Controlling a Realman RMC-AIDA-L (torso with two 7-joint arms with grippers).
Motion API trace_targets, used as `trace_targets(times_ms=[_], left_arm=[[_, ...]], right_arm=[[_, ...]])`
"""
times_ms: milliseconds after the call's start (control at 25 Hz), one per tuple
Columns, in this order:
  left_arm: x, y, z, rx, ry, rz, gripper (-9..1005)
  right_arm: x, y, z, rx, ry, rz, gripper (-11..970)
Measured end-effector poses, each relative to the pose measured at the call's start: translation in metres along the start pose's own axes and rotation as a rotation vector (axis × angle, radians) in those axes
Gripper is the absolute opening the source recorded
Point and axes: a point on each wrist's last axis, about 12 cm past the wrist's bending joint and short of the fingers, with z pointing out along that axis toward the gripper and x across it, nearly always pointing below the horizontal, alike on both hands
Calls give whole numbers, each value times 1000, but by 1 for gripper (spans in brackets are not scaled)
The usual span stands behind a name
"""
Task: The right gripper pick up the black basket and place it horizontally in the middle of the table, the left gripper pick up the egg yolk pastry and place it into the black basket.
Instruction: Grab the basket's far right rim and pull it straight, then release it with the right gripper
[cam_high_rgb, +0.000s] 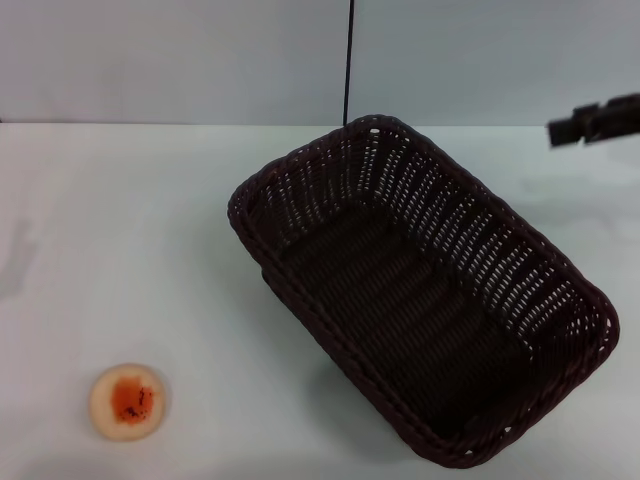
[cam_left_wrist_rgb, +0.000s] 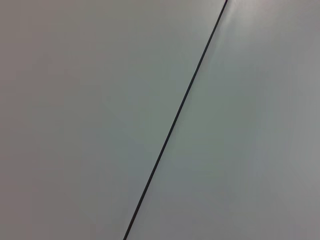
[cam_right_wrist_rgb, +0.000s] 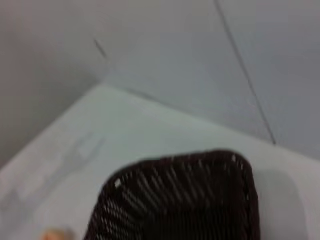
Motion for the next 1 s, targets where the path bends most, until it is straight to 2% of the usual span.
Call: trace_targets(times_ms=[40,240,480,1000], left_arm=[[0,0,0,0,0,0,815],[0,0,0,-1,0,-1,814],[1,0,0,-5,7,-2,814],[2,0,-1,-9,10,-2,814]], right_arm=[[-3,1,4,7,35,-4,643],[-12,2,24,61,193,-15,802],[-12,6,47,99,317,-34,801],[2,7,73,96,428,-20,797]])
